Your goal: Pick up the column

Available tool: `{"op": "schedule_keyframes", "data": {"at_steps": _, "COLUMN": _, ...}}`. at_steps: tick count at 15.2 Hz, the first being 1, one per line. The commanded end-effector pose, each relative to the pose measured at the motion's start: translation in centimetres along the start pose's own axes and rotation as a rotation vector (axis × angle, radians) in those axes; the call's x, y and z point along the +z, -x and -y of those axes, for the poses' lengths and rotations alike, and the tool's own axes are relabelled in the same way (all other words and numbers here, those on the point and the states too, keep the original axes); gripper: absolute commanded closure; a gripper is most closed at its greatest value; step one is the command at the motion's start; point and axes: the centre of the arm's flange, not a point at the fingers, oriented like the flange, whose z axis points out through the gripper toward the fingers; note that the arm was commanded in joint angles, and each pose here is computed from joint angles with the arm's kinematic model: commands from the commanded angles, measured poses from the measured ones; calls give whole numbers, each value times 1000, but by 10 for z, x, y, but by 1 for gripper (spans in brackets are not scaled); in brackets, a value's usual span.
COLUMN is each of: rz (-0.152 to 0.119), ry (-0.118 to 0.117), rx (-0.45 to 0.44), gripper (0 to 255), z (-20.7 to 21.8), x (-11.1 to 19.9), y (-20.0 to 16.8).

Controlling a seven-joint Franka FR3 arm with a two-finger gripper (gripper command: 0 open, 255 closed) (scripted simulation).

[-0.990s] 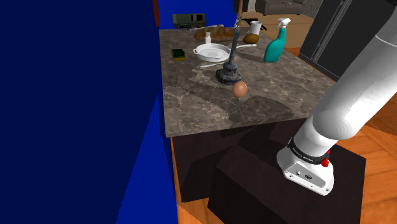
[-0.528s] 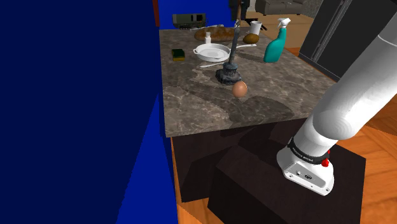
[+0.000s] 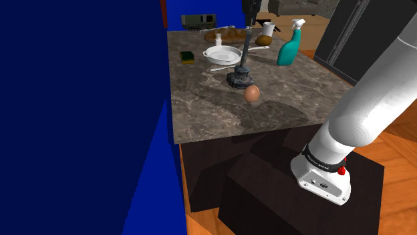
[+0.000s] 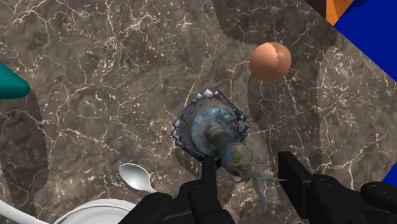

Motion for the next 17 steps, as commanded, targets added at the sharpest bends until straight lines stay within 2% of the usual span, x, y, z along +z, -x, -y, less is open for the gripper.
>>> {"op": "schedule_keyframes", "data": {"at_steps": 1, "rz": 2, "ry": -1, "rx": 0, "gripper": 255, "z": 0, "x": 1, "y": 0}}
{"op": "schedule_keyframes", "data": {"at_steps": 17, "rz": 2, "ry": -1, "rx": 0, "gripper": 255, "z": 10, "x": -78, "y": 13}}
